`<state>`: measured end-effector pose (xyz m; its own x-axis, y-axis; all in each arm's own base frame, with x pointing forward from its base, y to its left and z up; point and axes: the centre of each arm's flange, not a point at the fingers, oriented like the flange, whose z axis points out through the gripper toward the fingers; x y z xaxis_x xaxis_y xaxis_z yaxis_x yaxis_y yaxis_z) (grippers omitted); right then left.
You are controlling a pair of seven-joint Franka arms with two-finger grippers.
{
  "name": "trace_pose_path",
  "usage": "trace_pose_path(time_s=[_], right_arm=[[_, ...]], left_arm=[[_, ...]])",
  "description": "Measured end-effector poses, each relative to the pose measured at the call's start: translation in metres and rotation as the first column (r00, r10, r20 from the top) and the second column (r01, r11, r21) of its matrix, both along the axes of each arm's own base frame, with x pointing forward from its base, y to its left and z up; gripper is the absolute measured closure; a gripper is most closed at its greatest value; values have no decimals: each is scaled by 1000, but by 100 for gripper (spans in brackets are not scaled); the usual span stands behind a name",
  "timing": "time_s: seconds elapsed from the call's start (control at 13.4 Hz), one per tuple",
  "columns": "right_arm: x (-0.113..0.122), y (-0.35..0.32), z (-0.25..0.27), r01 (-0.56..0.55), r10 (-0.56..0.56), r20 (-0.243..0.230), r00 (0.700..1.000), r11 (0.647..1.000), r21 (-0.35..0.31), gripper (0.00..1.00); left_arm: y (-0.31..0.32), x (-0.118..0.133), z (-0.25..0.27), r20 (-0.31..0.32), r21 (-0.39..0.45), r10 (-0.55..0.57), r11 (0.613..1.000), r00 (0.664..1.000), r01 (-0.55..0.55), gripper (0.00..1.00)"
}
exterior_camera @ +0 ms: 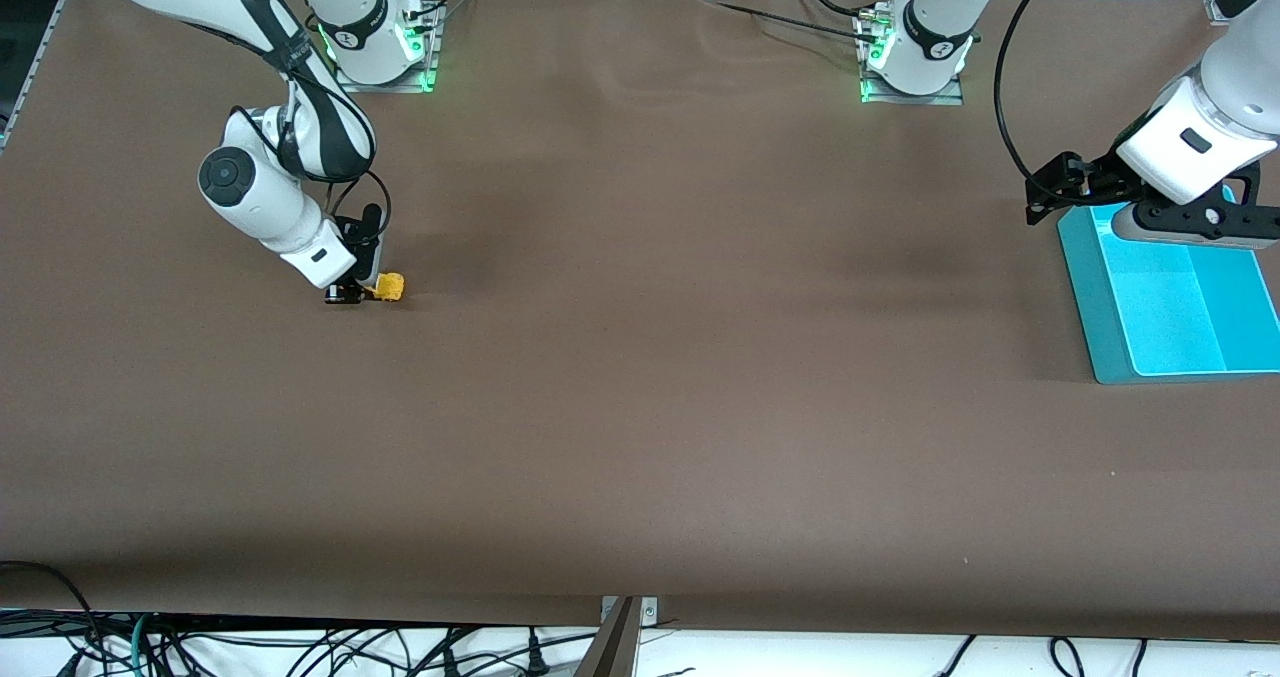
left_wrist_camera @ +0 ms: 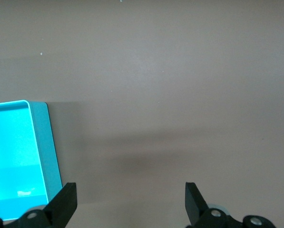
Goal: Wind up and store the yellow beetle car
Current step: 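Grip the yellow car with the right gripper and pull it back along the table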
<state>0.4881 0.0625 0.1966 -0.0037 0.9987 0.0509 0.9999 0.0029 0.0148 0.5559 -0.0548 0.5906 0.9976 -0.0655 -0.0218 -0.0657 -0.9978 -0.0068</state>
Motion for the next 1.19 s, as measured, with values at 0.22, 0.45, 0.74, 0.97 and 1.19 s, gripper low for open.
trace_pose_path(time_s=[0.22,0.45,0.74,0.97,1.19], right_arm=[[8,45,15,-74,74,23,997,997,25,56],[19,93,39,-73,73,16,997,996,52,56],[21,101,11,-42,43,-14,999,996,76,56],[24,103,-3,-38,40,-18,999,995,88,56],[24,102,-3,-75,76,-13,997,993,86,56]], left_arm=[[0,0,0,0,0,0,1000,1000,0,0],[0,0,0,0,0,0,1000,1000,0,0],[0,0,0,0,0,0,1000,1000,0,0],[0,0,0,0,0,0,1000,1000,0,0],[0,0,0,0,0,0,1000,1000,0,0]])
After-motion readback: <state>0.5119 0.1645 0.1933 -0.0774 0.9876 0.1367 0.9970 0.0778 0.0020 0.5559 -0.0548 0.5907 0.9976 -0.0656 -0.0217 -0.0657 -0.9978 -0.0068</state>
